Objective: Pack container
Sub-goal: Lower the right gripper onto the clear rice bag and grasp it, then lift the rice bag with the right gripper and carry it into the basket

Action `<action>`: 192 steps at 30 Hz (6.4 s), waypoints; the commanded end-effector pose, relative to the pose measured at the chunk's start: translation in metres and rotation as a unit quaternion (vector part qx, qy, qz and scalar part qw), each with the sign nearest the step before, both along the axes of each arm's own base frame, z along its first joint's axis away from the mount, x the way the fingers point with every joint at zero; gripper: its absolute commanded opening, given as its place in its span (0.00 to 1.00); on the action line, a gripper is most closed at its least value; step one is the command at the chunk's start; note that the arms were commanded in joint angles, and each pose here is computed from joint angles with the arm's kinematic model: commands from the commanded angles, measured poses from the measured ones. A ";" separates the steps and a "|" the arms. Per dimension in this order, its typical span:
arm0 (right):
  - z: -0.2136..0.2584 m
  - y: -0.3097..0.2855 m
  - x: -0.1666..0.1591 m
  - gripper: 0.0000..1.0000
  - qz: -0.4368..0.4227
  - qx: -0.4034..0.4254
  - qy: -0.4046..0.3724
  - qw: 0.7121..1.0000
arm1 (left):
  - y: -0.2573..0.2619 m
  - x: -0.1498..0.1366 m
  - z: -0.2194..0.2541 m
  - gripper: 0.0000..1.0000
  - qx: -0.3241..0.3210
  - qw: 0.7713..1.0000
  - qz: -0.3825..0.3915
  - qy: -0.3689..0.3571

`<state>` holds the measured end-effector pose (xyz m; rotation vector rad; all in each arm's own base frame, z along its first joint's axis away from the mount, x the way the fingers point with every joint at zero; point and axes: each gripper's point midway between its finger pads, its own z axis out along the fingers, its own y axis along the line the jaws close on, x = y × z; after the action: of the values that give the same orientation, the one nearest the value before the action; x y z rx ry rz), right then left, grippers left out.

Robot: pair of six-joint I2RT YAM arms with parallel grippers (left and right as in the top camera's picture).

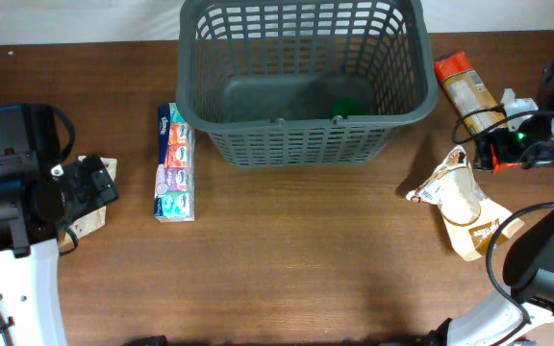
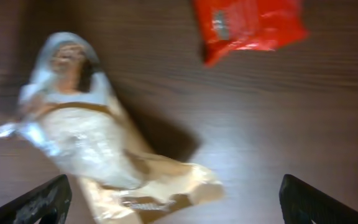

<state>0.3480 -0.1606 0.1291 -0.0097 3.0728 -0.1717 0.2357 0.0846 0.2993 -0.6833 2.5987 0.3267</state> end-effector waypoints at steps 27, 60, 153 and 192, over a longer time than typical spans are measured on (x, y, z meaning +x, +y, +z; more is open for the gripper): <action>-0.083 0.034 -0.059 0.99 0.189 0.071 0.108 0.974 | 0.002 0.009 0.006 1.00 0.000 1.000 0.002 -0.023; -0.105 0.050 -0.050 0.99 0.190 0.105 0.061 0.974 | 0.002 0.010 0.007 0.99 0.001 1.000 0.002 -0.027; -0.017 0.012 0.057 0.04 -0.053 0.062 -0.120 0.989 | 0.004 0.020 0.012 1.00 0.006 0.999 0.003 -0.049; 0.327 0.382 0.131 0.04 0.266 0.226 -0.496 0.795 | 0.004 0.023 0.014 1.00 0.007 0.998 0.003 -0.055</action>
<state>0.4562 0.2149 0.4857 -0.5551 1.8212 0.5742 0.2565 0.0880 0.3099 -0.6769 2.5019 0.3064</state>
